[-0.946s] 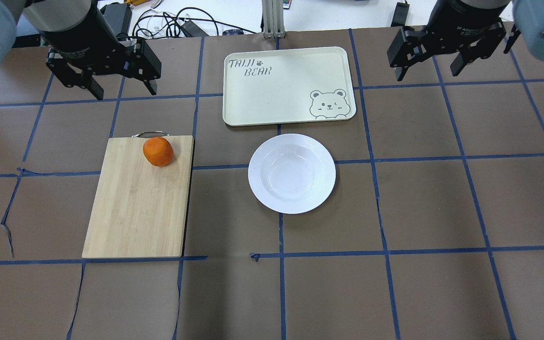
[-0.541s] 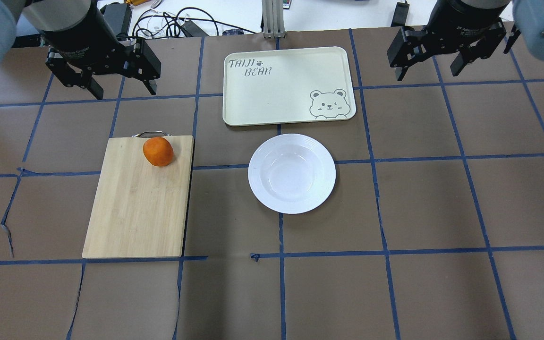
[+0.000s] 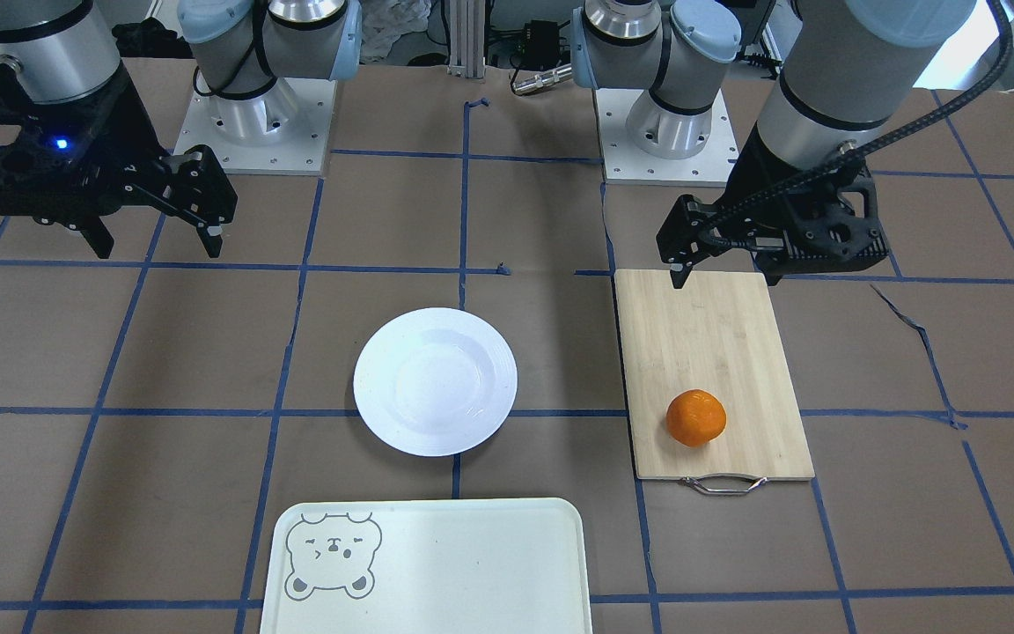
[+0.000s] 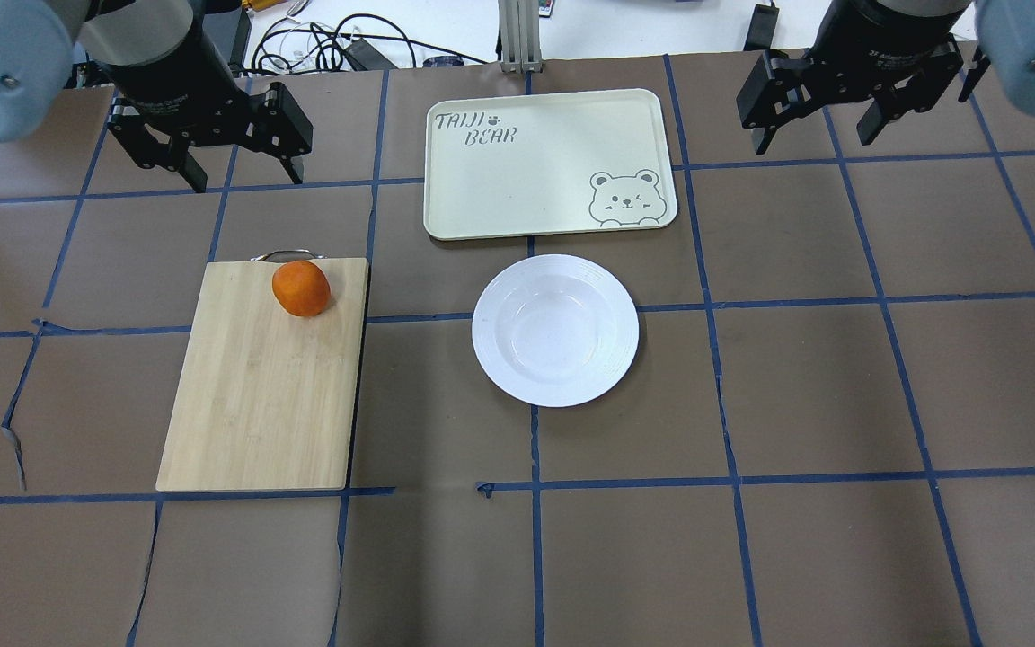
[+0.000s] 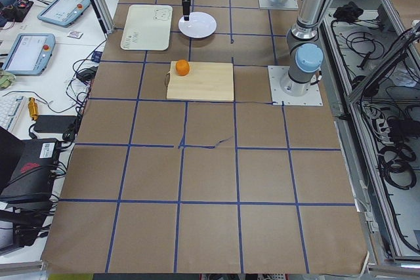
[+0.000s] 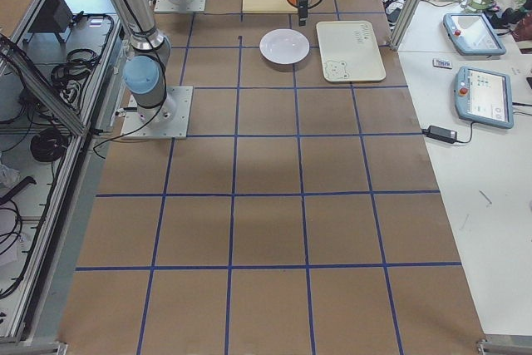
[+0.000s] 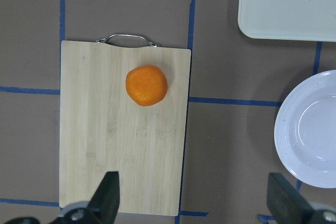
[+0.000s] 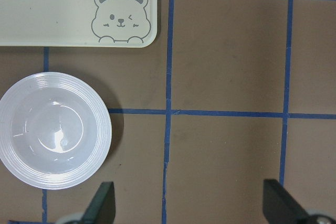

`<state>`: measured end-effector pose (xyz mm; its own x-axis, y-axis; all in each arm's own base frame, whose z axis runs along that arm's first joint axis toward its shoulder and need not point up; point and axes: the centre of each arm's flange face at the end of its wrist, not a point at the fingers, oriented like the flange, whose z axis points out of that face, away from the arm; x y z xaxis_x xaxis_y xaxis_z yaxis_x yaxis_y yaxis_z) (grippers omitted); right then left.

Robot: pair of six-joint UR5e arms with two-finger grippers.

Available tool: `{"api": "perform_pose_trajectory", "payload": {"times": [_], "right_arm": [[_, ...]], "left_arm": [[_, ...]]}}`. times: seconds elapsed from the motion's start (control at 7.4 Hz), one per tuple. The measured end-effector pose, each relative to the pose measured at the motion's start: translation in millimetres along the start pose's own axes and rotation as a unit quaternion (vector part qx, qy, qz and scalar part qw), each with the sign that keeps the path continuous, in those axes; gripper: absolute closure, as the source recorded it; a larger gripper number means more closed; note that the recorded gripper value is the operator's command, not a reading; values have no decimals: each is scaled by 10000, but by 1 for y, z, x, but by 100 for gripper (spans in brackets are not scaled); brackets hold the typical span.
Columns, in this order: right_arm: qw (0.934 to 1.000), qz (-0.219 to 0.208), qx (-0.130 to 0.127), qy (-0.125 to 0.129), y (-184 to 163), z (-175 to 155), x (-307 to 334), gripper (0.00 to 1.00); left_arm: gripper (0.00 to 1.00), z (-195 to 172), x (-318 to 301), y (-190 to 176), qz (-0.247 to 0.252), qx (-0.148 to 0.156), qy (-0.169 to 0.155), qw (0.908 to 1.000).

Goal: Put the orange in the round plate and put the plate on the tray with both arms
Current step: 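Lower the left gripper onto the orange on the cutting board and grasp it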

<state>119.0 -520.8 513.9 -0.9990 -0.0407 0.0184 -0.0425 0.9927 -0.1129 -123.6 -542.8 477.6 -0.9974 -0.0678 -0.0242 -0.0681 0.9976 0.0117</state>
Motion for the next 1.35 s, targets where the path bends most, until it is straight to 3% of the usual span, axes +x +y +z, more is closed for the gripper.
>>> {"api": "perform_pose_trajectory", "payload": {"times": [0.27,0.95,1.35], "right_arm": [[10000,1,0,0,0,0,0,0],[10000,3,0,0,0,0,0,0],[10000,-1,0,0,0,0,0,0]], "left_arm": [[0,53,-4,-23,-19,-162,-17,9999],[0,196,-24,-79,109,-984,-218,9948],[0,258,-30,-87,542,-1425,-530,9869]]}}
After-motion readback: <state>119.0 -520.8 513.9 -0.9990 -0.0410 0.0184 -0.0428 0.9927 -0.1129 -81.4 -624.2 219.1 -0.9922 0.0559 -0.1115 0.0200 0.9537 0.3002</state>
